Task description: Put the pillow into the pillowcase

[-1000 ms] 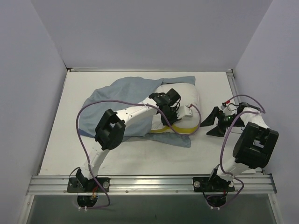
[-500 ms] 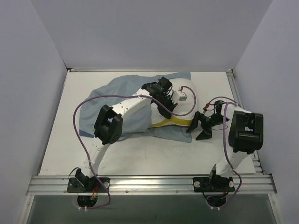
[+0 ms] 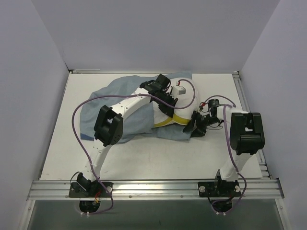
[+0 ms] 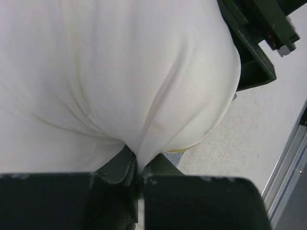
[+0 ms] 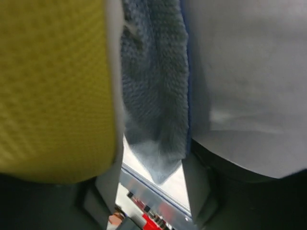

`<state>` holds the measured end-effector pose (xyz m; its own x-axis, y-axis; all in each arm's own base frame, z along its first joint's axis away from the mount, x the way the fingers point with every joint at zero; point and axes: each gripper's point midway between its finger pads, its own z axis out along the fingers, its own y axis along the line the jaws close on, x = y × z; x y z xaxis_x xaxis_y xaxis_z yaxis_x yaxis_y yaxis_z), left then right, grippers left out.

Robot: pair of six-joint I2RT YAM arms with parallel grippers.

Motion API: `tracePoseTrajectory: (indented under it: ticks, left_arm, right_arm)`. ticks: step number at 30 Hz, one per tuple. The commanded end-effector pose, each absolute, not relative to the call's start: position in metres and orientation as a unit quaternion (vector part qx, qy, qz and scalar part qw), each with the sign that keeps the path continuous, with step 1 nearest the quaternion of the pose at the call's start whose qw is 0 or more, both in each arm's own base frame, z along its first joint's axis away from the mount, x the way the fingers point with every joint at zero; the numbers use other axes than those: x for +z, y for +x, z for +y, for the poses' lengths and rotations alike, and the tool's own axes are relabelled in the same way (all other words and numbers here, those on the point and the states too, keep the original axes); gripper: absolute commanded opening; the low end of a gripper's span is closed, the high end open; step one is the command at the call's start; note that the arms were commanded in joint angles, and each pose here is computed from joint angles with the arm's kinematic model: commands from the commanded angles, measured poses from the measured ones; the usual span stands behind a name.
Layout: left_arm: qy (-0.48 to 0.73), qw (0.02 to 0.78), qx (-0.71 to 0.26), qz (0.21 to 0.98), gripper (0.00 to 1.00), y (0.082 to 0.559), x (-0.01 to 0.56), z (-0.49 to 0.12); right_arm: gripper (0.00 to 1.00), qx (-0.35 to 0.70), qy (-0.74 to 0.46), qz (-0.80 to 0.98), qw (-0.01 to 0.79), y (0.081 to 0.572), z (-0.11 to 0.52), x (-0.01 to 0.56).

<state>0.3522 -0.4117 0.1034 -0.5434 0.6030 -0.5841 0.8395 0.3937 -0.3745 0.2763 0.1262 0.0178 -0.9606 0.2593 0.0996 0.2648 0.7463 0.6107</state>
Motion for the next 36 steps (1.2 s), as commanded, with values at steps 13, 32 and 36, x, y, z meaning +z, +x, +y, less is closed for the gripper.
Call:
tracePoseTrajectory:
  ticks: [13,32,36]
  left_arm:
    - [0.551,0.238,-0.201,0.774,0.00,0.358,0.081,-0.385]
    - [0.632,0.162,-0.149,0.743,0.48,0.304,0.105,-0.277]
    - [0.634,0.202,-0.230,0.710,0.69,0.288,0.148,-0.337]
  right_arm:
    - [0.00,-0.350,-0.181,-0.906,-0.156,0.317,0.055,0.048]
    - [0.00,-0.425,-0.155,-0.886,-0.100,0.263,0.064,0.055]
    - [0.00,-0.443,-0.098,-0.887,-0.083,0.247,0.098,0.059]
